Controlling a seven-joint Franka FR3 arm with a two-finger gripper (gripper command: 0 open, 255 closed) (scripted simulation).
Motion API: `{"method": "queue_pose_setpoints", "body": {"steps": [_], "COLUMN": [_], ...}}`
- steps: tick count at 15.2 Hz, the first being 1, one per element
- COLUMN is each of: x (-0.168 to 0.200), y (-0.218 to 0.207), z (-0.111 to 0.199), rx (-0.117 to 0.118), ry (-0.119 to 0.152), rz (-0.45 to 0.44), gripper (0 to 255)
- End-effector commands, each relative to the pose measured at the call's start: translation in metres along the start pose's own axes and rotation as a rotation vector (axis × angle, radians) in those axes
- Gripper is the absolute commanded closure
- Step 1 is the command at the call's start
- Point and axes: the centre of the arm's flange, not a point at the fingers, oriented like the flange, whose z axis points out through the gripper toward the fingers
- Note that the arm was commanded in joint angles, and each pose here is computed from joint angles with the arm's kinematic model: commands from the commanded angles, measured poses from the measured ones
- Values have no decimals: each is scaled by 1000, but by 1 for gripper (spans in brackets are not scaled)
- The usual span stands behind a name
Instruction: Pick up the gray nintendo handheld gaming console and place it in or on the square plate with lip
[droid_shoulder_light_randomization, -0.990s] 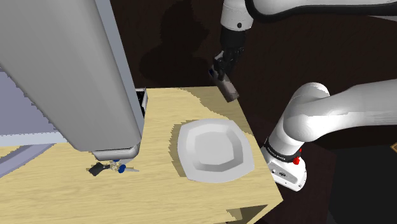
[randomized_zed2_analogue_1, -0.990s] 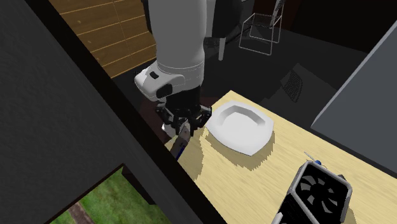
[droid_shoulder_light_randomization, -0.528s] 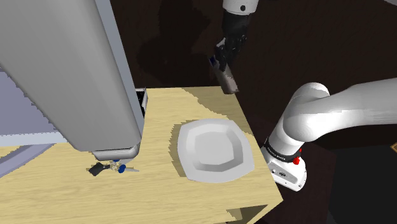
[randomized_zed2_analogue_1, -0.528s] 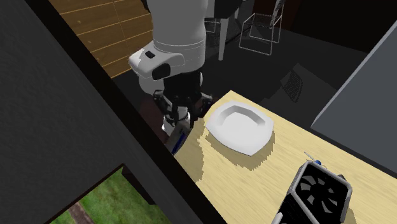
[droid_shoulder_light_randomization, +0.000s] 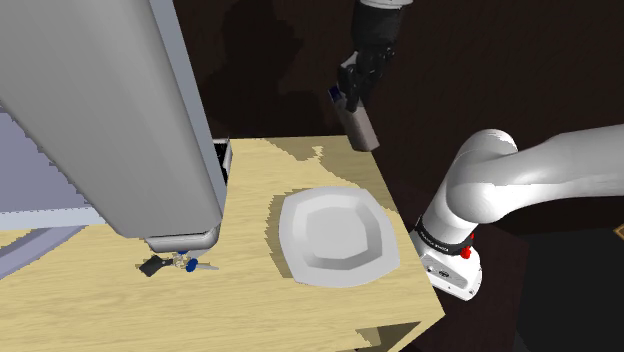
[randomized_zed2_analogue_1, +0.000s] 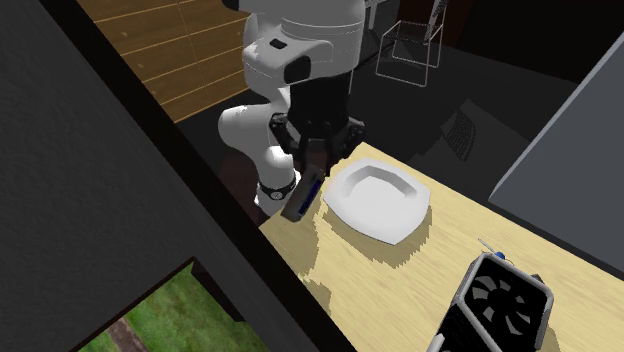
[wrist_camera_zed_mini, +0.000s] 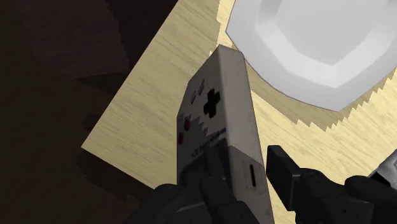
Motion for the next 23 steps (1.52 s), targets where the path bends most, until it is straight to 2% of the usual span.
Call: {"method": "queue_pose_setpoints", "body": {"steps": [1,15,23], "x": [-17,-132,-135], "y": [-18,-156,-157], "z": [-5,-41,1], "rx": [0,0,0], "ry": [0,0,0], "rz": [1,1,1], "gripper": [255,255,255]}}
